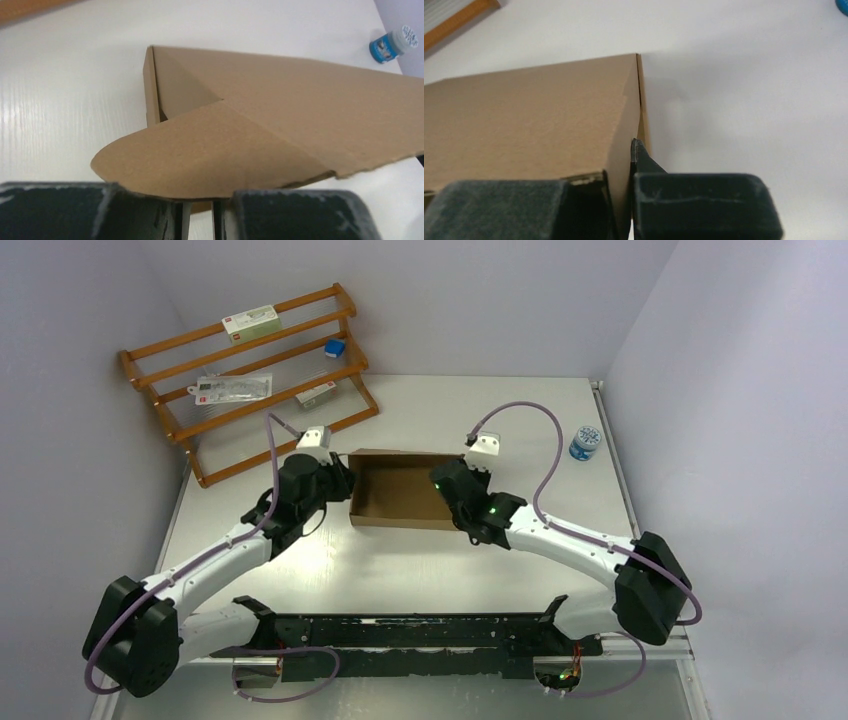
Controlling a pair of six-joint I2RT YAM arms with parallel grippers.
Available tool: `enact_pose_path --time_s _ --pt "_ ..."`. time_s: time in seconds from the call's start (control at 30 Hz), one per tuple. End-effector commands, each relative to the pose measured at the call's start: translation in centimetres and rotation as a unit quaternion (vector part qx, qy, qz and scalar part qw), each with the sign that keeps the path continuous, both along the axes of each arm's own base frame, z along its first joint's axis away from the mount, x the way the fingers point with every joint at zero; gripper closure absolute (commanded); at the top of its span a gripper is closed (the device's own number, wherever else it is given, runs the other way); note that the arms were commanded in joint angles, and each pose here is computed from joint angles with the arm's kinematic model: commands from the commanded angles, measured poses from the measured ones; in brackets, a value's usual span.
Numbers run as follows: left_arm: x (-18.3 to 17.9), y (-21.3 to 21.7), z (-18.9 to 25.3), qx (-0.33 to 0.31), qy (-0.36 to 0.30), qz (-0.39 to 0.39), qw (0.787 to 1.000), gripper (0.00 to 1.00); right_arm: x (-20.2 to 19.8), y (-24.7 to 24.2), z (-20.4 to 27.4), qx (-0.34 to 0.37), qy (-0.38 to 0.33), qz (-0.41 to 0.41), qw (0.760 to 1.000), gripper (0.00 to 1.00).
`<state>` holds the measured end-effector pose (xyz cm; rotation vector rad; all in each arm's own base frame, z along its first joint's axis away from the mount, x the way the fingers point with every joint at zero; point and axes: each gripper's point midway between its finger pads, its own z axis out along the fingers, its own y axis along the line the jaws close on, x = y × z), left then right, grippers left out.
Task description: Fold the paper box
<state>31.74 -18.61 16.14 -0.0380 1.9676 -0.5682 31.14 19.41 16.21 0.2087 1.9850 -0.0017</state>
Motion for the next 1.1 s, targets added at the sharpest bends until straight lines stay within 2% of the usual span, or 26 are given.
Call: enact_pose_path --time_s 0.0,0.17,0.43,0.63,0.73,0.83,0.93,1.07 --pt "-2.3 -0.9 -1.5 -0.026 0.027 -0.03 0.999 0.78 -1.2 1.3 -1.0 0.035 0.007 0.044 0.998 0.9" --pt "-3.6 -0.1 -2.6 -0.023 0.033 -0.028 0.999 0.76 -2.5 1.4 -1.2 0.051 0.011 0.085 0.995 0.77" --pt "-5.7 1.1 -3.3 -0.026 0.055 -0.023 0.998 0.54 -4.8 -0.1 -0.5 0.062 0.01 0.119 0.991 0.54" --pt "-7.3 3.4 0.4 -0.021 0.025 0.002 0.999 0.38 -6.3 -1.9 1.7 0.05 0.002 0.137 0.989 0.4" --pt "-7.7 5.2 3.0 -0.006 0.001 0.03 1.0 0.26 -7.2 -2.2 3.9 0.051 -0.011 0.164 0.985 0.35" --pt "-7.3 7.7 5.9 0.025 -0.025 0.081 0.996 0.13 -7.4 -2.6 7.7 0.076 -0.054 0.169 0.981 0.31" --pt "-6.1 8.3 9.2 0.049 -0.059 0.095 0.992 0.1 -6.9 -2.8 11.4 0.088 -0.096 0.165 0.978 0.13" --pt "-3.6 7.4 12.9 0.076 -0.086 0.092 0.989 0.1 -4.8 -2.5 13.1 0.042 -0.108 0.141 0.983 0.07"
